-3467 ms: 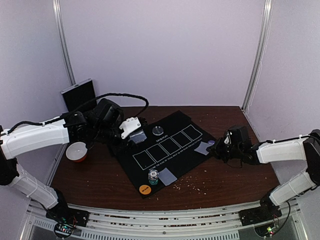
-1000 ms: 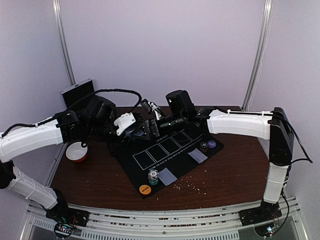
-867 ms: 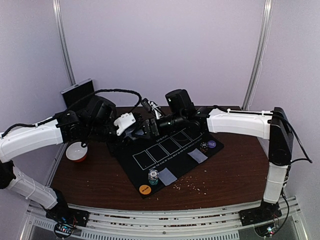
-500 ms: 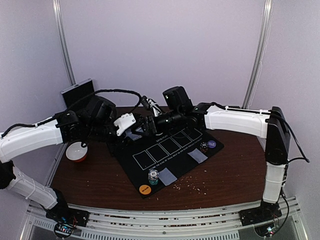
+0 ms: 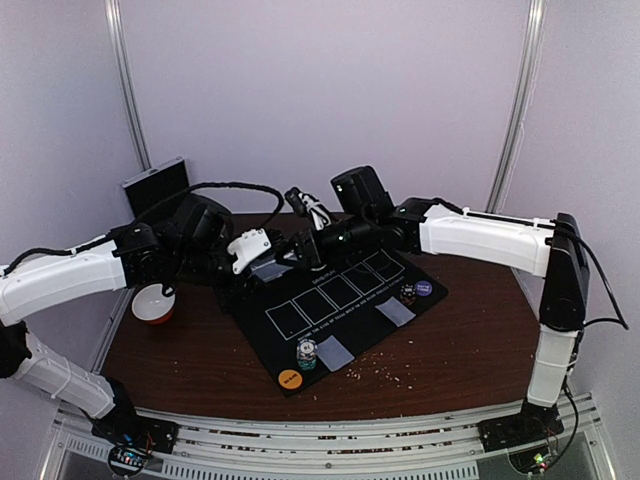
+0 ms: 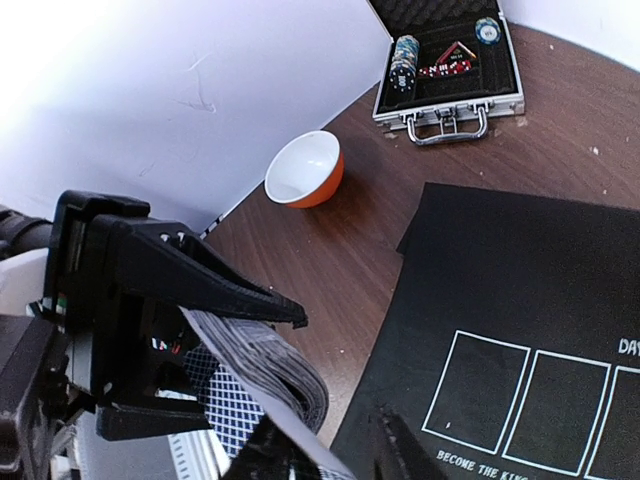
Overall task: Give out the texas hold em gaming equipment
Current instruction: Pick up the poker card from the face-down deck piles, then distribute the poker card in the big blind area.
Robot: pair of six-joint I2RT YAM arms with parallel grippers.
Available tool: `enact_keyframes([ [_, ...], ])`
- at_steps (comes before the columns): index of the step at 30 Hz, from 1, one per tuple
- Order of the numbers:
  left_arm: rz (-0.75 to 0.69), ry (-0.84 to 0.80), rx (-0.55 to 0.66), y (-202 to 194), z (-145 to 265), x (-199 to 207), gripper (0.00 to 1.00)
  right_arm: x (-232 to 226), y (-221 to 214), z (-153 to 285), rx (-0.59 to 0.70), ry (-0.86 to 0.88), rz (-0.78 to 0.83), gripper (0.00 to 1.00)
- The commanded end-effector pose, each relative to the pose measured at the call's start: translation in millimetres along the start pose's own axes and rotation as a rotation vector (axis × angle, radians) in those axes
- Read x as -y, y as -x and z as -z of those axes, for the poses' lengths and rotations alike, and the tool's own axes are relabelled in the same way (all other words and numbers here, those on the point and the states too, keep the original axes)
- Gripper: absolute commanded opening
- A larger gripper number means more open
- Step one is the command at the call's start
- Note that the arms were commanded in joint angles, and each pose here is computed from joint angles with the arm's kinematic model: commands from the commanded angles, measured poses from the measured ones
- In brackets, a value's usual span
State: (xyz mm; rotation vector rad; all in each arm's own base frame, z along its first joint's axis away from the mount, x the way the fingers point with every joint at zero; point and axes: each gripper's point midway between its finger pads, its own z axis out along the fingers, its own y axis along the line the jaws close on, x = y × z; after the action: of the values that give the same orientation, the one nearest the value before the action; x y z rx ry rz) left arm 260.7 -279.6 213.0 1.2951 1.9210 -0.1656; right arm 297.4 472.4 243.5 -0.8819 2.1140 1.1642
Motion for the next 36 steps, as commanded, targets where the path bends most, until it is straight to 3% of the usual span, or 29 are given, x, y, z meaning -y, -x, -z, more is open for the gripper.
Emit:
enact_keyframes([
  [1,0.005,0.037,0.067,14.3,8.9,-8.8,0.47,0.3,8.8,18.2,0.020,-0.046,0.017,0.21],
  [9,0.012,0.047,0.047,8.1,5.5,-9.2,0.47,4.0,10.3,30.6,0.020,-0.105,0.037,0.00],
  [19,0.046,0.104,0.013,0.4,0.6,-18.3,0.48,-0.4,23.8,65.0,0.073,-0.166,0.032,0.00],
  [24,0.114,0.166,-0.011,-6.3,-2.8,-29.9,0.48,37.4,28.6,112.2,0.282,-0.263,-0.285,0.00],
  [27,0.155,0.204,-0.020,-9.0,-5.9,-36.6,0.48,63.7,-5.4,130.8,0.434,-0.287,-0.544,0.00],
  [30,0.189,0.237,-0.042,-13.7,-10.2,-41.3,0.48,86.1,-58.1,132.4,0.503,-0.299,-0.793,0.00],
  [36,0.235,0.265,-0.048,-21.9,-11.7,-43.1,0.48,98.2,-143.4,129.3,0.580,-0.393,-1.056,0.00],
])
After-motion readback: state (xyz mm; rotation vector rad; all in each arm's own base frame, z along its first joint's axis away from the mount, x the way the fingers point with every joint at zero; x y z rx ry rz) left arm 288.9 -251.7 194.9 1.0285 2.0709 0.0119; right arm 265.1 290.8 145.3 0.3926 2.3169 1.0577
